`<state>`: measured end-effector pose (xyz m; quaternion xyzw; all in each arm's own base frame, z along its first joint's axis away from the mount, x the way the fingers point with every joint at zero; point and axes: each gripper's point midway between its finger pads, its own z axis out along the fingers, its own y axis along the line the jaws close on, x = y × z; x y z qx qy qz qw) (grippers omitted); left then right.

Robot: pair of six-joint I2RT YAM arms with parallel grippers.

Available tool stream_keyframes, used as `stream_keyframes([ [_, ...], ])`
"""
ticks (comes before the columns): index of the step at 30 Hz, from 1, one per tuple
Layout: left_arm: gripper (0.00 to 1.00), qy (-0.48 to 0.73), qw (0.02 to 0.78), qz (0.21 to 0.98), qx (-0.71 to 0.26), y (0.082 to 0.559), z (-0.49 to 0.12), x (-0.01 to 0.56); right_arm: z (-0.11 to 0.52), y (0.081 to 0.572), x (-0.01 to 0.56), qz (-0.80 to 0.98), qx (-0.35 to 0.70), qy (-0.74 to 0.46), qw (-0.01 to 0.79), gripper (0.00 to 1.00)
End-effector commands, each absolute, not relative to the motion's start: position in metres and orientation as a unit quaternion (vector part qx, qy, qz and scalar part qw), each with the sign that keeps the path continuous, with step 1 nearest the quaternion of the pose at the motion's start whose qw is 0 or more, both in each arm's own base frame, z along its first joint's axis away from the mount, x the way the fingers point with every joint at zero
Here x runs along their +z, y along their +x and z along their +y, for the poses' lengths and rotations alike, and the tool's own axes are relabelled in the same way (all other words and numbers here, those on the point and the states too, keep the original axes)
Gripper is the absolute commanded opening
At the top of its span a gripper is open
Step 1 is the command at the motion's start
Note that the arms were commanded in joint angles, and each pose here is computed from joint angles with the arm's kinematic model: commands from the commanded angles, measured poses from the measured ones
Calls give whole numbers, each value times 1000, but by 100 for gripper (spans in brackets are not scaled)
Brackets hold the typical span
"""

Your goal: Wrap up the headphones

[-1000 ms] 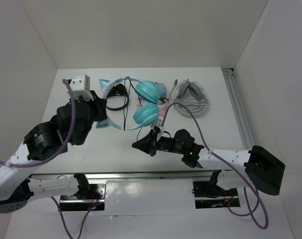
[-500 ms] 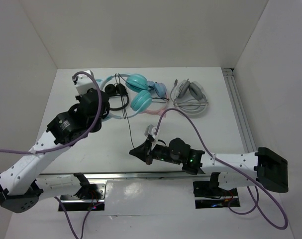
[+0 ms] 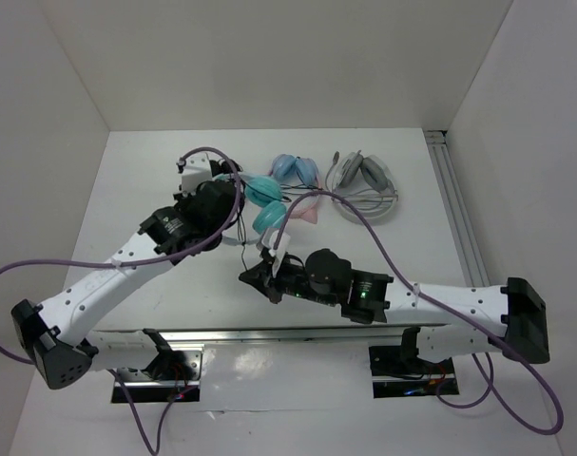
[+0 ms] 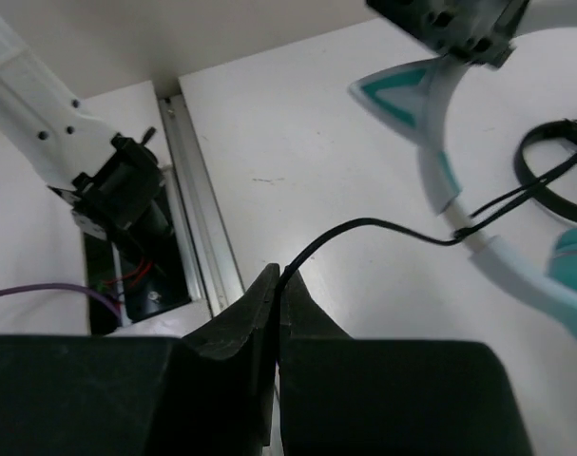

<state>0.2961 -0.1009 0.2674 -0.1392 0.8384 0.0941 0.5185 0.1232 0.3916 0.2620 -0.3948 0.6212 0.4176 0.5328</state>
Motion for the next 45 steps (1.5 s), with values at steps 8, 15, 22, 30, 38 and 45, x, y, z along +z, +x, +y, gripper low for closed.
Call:
stream_keyframes([
  [8, 0, -100, 542, 832, 61, 292, -112, 266, 367, 149, 261, 654, 236, -481, 535, 1],
  [15, 0, 46, 508, 860, 32, 272, -145, 260, 361, 147, 265, 648, 201, -488, 549, 1],
  [22, 0, 167, 461, 871, 30, 241, -168, 246, 353, 153, 272, 649, 131, -486, 570, 1],
  [30, 0, 258, 412, 874, -30, 208, -191, 223, 330, 174, 285, 659, 55, -444, 605, 1],
  [38, 0, 316, 415, 846, -109, 177, -201, 244, 304, 186, 296, 660, 1, -404, 633, 1],
  [45, 0, 362, 418, 823, -132, 164, -198, 268, 295, 180, 309, 641, 17, -407, 650, 4],
])
